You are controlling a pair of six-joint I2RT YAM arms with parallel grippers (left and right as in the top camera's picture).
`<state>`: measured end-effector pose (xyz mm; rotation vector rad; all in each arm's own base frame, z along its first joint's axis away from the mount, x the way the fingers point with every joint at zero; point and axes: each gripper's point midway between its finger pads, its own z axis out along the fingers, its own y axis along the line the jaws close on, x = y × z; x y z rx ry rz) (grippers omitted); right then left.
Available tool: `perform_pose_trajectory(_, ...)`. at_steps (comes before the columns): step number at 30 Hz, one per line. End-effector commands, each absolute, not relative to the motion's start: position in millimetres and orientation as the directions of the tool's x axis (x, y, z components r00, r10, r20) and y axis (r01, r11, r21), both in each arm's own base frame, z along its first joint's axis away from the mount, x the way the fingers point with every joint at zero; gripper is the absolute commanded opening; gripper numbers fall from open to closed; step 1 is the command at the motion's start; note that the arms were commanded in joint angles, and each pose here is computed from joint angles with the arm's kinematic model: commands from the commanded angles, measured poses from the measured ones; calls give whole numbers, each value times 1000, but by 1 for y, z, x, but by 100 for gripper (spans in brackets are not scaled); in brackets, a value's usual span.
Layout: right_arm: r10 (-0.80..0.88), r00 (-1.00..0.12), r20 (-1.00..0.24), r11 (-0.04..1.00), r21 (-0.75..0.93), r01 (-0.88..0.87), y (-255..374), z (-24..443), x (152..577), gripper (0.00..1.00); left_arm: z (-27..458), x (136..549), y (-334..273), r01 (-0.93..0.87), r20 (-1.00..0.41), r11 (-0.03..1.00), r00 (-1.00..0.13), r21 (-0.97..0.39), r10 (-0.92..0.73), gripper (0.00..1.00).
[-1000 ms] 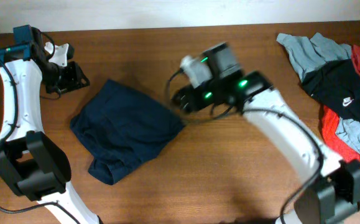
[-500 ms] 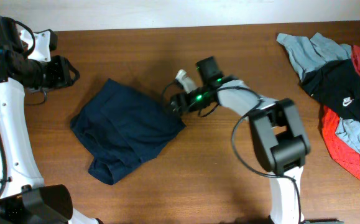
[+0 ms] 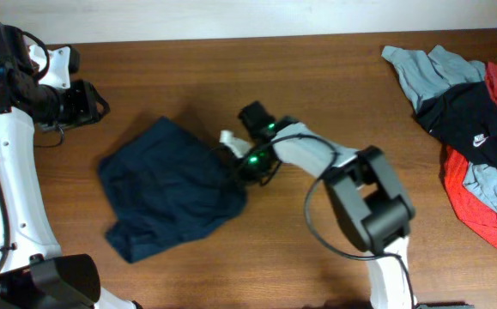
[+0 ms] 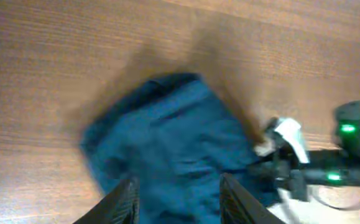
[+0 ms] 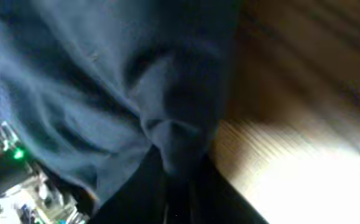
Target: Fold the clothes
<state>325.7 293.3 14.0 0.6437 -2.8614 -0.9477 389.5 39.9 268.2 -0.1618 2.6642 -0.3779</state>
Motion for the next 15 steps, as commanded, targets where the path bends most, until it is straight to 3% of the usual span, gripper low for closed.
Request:
perform_pose_trajectory(1,-266,-956,-127,901,320,-293,216,55,359,4,273,391,42,-51,-427,958,-887,-282,-173,42)
perform_pose_trajectory(3,-203,-972,-123,959,174,-222,172,80,355,4,274,393,43,-49,-436,959,-883,-280,-172,42)
perform_pose_trajectory(5,-197,-970,-140,968,129,-215,156,100,350,8,274,393,43,-48,-437,959,-883,-280,-172,42)
perform_pose_trajectory(8,-207,-969,-137,967,121,-224,151,116,338,31,274,394,43,-47,-441,959,-881,-279,-172,42)
perform_pose_trajectory(9,-205,-971,-126,971,102,-218,145,117,334,47,274,394,43,-47,-442,959,-880,-279,-172,42)
perform_pose_trajectory(13,-170,-977,-126,984,26,-175,116,117,341,52,274,393,43,-48,-440,959,-882,-280,-172,42)
perform_pose_trajectory(15,-215,-963,-164,975,27,-222,111,118,353,66,274,394,43,-47,-441,959,-881,-279,-171,42)
